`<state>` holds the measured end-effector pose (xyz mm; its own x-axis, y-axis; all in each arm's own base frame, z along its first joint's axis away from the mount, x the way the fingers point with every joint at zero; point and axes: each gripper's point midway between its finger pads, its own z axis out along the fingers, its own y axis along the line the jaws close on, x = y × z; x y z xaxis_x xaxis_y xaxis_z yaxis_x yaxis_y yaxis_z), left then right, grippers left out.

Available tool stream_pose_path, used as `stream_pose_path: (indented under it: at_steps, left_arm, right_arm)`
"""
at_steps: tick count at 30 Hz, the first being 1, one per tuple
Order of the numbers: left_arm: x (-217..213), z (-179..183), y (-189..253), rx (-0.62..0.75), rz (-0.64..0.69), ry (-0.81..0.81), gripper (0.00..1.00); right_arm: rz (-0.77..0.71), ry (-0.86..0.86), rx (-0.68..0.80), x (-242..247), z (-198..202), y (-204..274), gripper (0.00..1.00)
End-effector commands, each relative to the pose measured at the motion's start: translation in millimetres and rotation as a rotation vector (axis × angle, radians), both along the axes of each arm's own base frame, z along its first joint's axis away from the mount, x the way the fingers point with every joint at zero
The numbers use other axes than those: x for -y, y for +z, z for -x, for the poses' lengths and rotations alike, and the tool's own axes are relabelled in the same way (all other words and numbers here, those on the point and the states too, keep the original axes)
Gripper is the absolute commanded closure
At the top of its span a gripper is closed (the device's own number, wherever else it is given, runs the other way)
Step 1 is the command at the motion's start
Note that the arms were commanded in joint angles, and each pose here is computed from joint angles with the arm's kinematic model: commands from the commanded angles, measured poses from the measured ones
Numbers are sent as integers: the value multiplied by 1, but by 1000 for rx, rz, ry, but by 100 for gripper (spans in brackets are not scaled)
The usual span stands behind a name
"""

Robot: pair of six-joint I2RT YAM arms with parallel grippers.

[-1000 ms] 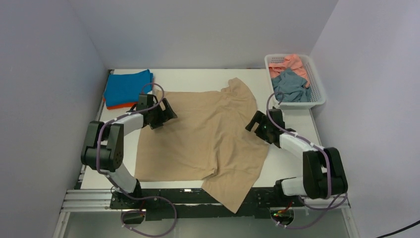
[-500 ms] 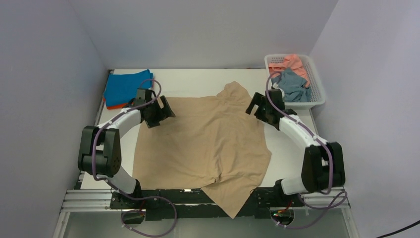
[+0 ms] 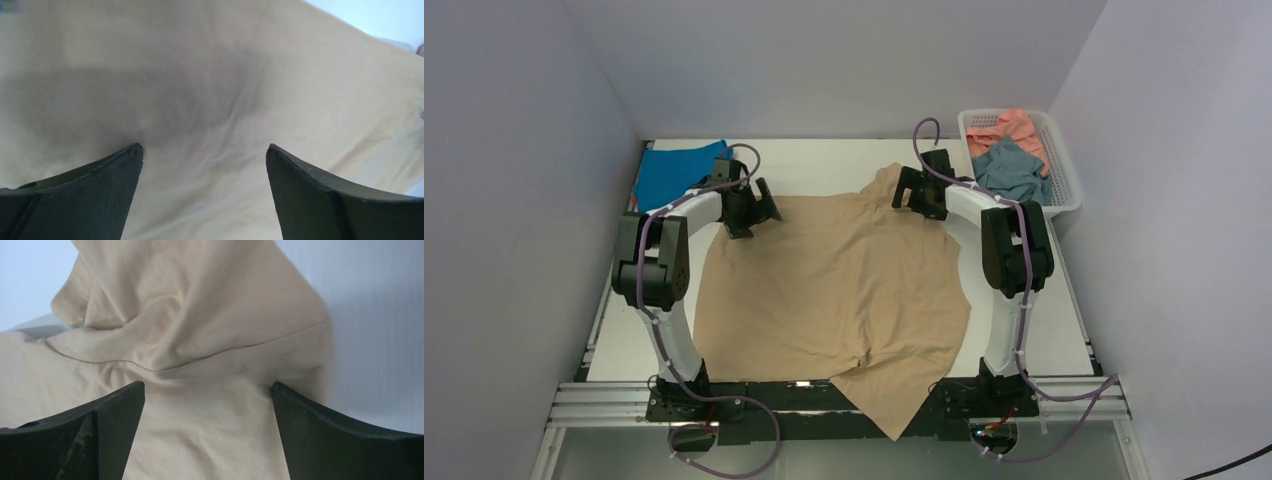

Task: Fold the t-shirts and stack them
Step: Flatten out the tshirt

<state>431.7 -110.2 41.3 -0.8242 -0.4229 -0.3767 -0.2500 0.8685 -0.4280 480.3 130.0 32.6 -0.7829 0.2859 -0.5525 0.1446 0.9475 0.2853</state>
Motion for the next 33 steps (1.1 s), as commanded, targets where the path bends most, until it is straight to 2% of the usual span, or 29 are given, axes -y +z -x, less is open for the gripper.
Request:
stream_pose_path:
  at_steps: [1,3,5,10,16,20,27,33]
  left_arm:
    - [-9,10,-25,-78,-28,4,1]
    - [-16,15,-30,-94,-32,23,1]
    - [-17,23,-34,-107,17,29,1]
    - [-22,31,-28,-98,27,58,1]
    - [-27,30,-20,-93,2,66,1]
    - [-21,22,2,-30,24,45,1]
    - [-12,11,25,40,36,3,1]
    - [14,-8,10,10,71,-62,1]
  right_arm:
    - [-1,-18,-97,15,14,-32,0]
    - [9,-64,-133,30,23,-41,0]
    - [54,-136,-152,53,33,-44,0]
    - [186,-312,-137,105,48,-23,0]
    - [139,-62,34,67,25,21,0]
    - [173,17,84,44,25,37,0]
    - [169,95,40,17,29,12,0]
    - [207,38,20,16,-4,-3,0]
